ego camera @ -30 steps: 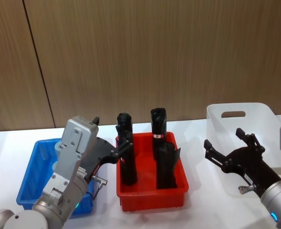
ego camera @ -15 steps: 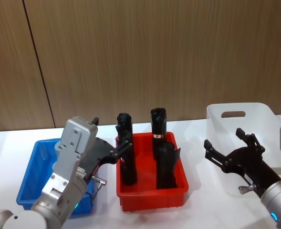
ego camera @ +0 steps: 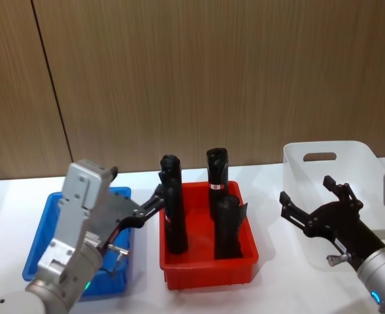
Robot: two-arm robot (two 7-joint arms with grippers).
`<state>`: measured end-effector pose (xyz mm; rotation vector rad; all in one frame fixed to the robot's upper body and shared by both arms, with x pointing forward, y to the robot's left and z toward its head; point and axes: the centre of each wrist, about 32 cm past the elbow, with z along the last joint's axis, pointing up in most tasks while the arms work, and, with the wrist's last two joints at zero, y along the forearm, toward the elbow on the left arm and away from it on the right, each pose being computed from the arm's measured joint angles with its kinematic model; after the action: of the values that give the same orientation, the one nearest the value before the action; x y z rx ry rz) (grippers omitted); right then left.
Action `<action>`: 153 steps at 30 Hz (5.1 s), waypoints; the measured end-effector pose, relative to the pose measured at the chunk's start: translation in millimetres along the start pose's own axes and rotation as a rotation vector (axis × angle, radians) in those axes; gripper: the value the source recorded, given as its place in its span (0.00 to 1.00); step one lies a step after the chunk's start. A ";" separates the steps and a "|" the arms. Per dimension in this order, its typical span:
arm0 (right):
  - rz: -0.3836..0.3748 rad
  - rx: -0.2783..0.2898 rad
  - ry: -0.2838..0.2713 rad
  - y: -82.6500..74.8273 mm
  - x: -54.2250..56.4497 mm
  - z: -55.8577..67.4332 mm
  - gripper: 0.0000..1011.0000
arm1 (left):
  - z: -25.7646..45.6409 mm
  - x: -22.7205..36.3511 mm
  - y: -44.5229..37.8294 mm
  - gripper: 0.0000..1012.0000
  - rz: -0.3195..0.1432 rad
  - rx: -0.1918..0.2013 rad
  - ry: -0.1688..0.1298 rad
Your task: Pick the cotton swabs from the blue box and place them into the white box.
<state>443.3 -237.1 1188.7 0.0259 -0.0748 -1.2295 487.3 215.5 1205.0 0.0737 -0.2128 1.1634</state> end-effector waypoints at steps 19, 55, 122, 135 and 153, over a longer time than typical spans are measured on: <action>0.000 0.000 0.000 0.0 0.0 0.0 0.99 | -6.5 26.9 18.2 0.99 0.127 0.139 0.136; 0.000 0.000 0.000 0.0 0.0 0.0 0.99 | -28.6 66.8 -1.4 0.99 0.138 0.385 0.322; 0.000 0.000 0.000 0.0 0.0 0.0 0.99 | -74.6 105.6 -58.4 0.75 0.098 0.535 0.365; 0.000 0.000 0.000 0.0 0.0 0.0 0.99 | -71.2 103.6 -52.0 0.67 0.106 0.504 0.328; 0.000 0.000 0.000 0.0 0.0 0.0 0.99 | -34.4 104.9 -28.2 0.67 0.052 0.339 0.191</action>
<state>443.3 -237.1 1188.7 0.0259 -0.0749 -1.2295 557.3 304.8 1194.3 0.2557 0.1536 1.2416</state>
